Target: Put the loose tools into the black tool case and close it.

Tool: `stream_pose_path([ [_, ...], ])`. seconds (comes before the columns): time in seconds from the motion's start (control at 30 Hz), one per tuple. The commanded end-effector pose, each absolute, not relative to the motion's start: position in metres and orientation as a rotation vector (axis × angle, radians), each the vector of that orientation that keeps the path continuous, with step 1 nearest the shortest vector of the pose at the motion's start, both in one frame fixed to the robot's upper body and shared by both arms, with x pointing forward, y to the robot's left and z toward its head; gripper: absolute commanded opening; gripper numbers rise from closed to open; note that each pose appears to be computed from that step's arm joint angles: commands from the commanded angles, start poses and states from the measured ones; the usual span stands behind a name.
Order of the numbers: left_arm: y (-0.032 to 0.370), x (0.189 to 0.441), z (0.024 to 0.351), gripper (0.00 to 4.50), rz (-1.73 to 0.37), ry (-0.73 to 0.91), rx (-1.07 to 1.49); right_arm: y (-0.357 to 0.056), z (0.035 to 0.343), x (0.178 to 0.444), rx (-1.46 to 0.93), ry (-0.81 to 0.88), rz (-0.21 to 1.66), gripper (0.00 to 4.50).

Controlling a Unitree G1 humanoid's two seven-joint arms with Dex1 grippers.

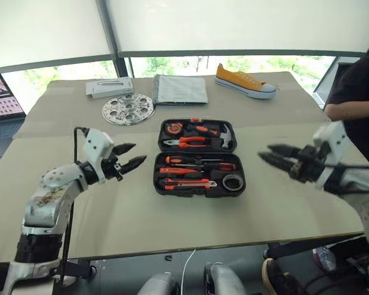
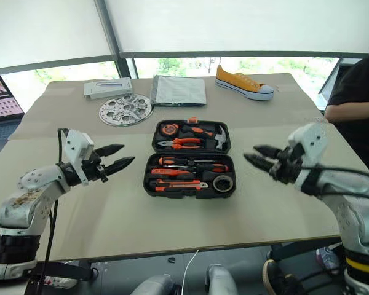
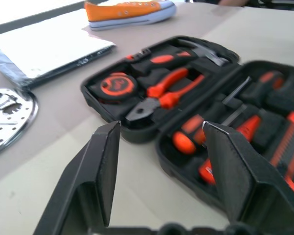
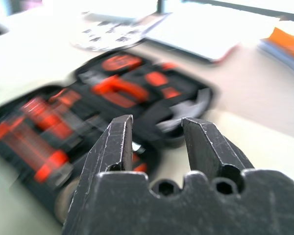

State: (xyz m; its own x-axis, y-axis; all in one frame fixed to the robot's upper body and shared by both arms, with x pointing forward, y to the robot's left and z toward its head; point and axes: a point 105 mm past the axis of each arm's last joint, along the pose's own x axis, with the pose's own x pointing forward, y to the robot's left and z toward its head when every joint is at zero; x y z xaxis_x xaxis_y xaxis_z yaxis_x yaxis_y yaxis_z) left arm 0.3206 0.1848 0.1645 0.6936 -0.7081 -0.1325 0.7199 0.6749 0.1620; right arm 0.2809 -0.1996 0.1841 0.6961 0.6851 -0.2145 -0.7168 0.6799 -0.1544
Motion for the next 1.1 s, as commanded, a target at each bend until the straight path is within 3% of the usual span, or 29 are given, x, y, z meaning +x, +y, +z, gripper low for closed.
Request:
stream_pose_path([
  [0.03, 0.183, 0.312, 0.170, 2.84, -0.841, 0.076, 0.223, -0.195, 0.184, 0.266, -0.293, 0.150, 0.850, 1.95],
  [0.2, 0.185, 0.324, 0.160, 2.84, -0.783, 0.171, 0.143, -0.191, 0.180, 0.275, -0.259, 0.193, 0.818, 1.95],
  [0.37, 0.179, 0.355, 0.154, 2.84, -0.744, 0.340, -0.025, -0.193, 0.183, 0.314, -0.243, 0.259, 0.713, 1.95],
  [0.5, 0.165, 0.378, 0.167, 2.84, -0.759, 0.316, 0.013, -0.187, 0.186, 0.338, -0.280, 0.273, 0.688, 1.95],
  [0.67, 0.143, 0.366, 0.171, 2.84, -1.004, 0.243, 0.314, -0.158, 0.191, 0.334, -0.401, 0.235, 0.858, 1.95],
  [0.87, 0.145, 0.399, 0.177, 2.84, -0.842, 0.294, 0.203, -0.162, 0.183, 0.358, -0.361, 0.301, 0.748, 1.95],
  [0.97, 0.132, 0.390, 0.185, 2.84, -0.931, 0.263, 0.181, -0.163, 0.186, 0.355, -0.379, 0.273, 0.769, 1.95],
  [1.1, 0.119, 0.348, 0.187, 2.84, -1.200, 0.194, 0.280, -0.144, 0.194, 0.319, -0.425, 0.194, 1.001, 1.95],
])
